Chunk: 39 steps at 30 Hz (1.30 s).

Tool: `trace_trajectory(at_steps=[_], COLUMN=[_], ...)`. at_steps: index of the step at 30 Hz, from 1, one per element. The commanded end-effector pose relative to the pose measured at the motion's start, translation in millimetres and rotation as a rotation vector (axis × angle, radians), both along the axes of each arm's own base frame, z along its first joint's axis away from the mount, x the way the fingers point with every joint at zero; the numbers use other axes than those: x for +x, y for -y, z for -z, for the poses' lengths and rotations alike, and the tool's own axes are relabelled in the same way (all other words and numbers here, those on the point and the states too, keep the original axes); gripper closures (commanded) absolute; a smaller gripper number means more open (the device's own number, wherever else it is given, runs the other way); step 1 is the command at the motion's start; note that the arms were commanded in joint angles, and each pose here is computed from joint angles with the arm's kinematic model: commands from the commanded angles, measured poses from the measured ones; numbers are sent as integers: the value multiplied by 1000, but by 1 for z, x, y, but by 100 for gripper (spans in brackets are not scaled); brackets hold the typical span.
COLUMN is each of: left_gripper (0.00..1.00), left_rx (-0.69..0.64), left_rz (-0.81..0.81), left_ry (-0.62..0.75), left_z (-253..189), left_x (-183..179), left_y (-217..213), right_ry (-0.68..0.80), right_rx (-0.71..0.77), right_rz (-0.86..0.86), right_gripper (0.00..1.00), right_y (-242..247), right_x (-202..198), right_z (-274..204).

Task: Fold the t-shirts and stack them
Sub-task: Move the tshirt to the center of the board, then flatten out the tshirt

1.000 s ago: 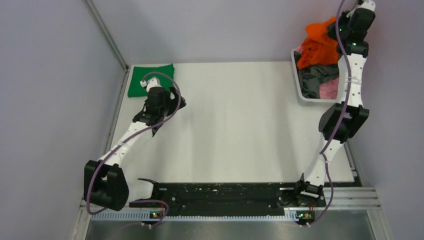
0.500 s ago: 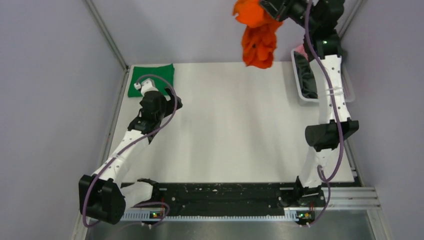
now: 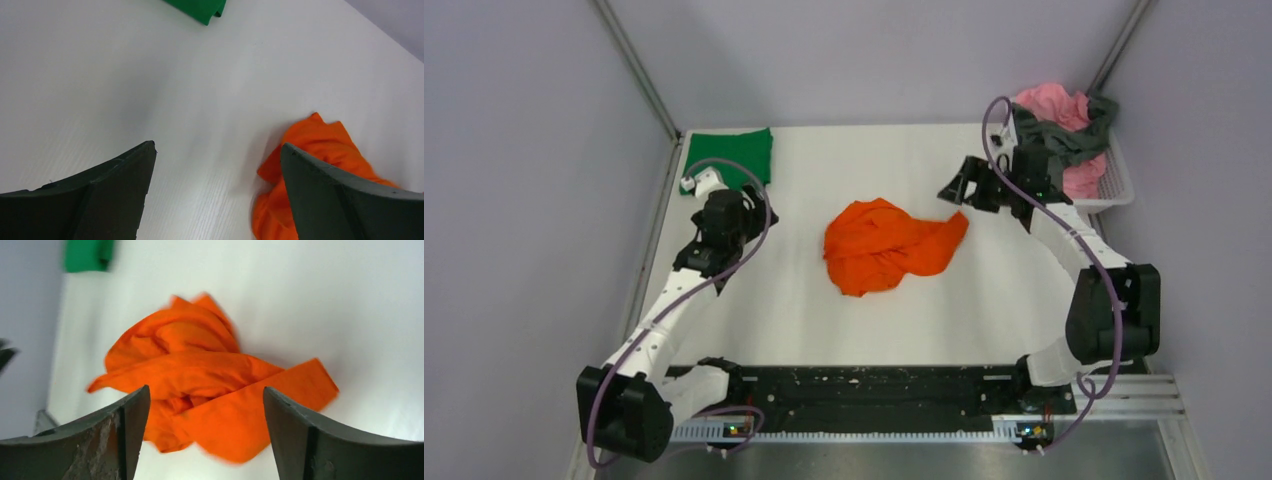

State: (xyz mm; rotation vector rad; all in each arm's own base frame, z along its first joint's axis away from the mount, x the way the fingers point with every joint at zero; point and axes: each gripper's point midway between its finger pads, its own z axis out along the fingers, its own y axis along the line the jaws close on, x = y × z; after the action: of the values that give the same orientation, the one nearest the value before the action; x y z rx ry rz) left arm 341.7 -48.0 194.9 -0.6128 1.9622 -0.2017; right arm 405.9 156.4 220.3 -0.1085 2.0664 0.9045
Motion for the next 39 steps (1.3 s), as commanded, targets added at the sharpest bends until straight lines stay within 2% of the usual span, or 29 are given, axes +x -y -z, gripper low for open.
trace_trajectory(at_steps=[1, 5, 10, 13, 17, 23, 27, 32, 39], left_gripper=[1, 1, 2, 10, 23, 40, 41, 44, 72], left_rx=[-4, -62, -236, -301, -292, -240, -177, -131, -219], left_rz=[30, 140, 490, 605, 703, 734, 700, 658, 731], left_ry=[-95, -175, -242, -336, -435, -569, -653, -686, -613], left_z=[24, 38, 47, 70, 92, 124, 143, 150, 140], left_x=[0, 10, 11, 5, -1, -14, -24, -25, -5], left_y=[4, 30, 101, 131, 160, 166, 152, 142, 169], right_ry=[-71, -18, -108, -168, -220, -262, -286, -308, -341], right_rx=[-250, -386, -379, -380, -420, -446, -455, -443, -401], right_rz=[292, 276, 303, 368, 482, 516, 510, 484, 452], right_gripper=[16, 13, 15, 16, 17, 18, 18, 19, 23], right_y=[71, 64, 58, 65, 84, 91, 91, 86, 75], right_x=[2, -5, -11, -13, -15, -21, -24, -26, -24], right_z=[52, 55, 82, 99, 113, 129, 137, 143, 158])
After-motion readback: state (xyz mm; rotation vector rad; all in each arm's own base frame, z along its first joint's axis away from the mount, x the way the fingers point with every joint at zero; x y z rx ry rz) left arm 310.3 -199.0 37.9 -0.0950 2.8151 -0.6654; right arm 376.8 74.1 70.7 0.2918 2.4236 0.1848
